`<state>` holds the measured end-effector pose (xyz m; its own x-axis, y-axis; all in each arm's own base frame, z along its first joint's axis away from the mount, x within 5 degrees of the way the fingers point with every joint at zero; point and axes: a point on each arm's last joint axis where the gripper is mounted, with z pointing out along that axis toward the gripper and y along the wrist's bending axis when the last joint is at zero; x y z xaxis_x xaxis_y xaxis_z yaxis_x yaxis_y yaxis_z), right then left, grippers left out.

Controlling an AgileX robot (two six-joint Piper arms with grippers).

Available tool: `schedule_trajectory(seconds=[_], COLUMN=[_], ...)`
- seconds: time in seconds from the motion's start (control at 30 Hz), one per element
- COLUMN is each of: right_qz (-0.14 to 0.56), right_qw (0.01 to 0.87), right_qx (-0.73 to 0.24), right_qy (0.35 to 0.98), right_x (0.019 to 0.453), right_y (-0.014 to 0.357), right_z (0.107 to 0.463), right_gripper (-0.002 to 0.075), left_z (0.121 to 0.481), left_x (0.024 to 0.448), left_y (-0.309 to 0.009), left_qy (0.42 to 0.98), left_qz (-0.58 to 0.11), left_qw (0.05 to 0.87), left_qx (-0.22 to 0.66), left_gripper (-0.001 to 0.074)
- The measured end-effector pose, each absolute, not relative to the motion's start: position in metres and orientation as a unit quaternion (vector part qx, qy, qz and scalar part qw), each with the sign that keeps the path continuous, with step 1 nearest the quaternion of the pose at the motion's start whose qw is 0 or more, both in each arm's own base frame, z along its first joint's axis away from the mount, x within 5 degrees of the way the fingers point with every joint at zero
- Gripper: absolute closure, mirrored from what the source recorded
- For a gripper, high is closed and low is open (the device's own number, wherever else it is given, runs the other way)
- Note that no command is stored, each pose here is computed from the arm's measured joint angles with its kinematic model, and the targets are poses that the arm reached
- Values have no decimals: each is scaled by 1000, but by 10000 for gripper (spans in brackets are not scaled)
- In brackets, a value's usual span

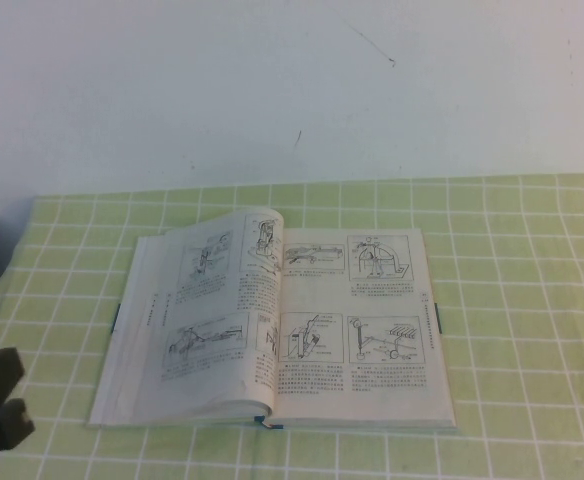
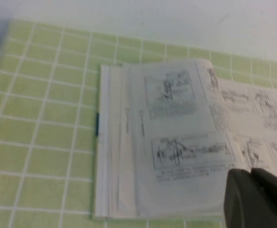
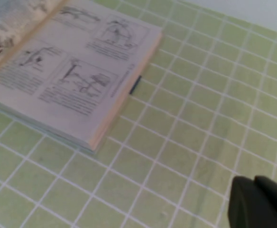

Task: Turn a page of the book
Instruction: Open the closed book

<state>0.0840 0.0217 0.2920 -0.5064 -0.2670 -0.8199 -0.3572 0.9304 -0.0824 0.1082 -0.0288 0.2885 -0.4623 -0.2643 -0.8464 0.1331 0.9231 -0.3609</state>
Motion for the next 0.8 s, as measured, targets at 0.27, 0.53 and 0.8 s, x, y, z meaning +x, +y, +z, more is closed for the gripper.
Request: schedule_trajectory(seconds=[0.27, 0.53, 0.8], right_qz=[131, 180, 217], right_qw=[448, 409, 358], right_qx=[-247, -286, -286], right_qy=[849, 848, 862], right_x=[110, 156, 209], right_y=[36, 40, 49], right_z=[288, 265, 245], right_gripper=[729, 729, 729], left_z=[297, 298, 262], left_x=[157, 224, 276], left_y=[-55, -66, -85], left_qy=[872, 892, 915], left_qz=[-230, -220, -220], left_qw=[425, 379, 313], left_qx=[72, 114, 128], left_gripper=[739, 739, 739])
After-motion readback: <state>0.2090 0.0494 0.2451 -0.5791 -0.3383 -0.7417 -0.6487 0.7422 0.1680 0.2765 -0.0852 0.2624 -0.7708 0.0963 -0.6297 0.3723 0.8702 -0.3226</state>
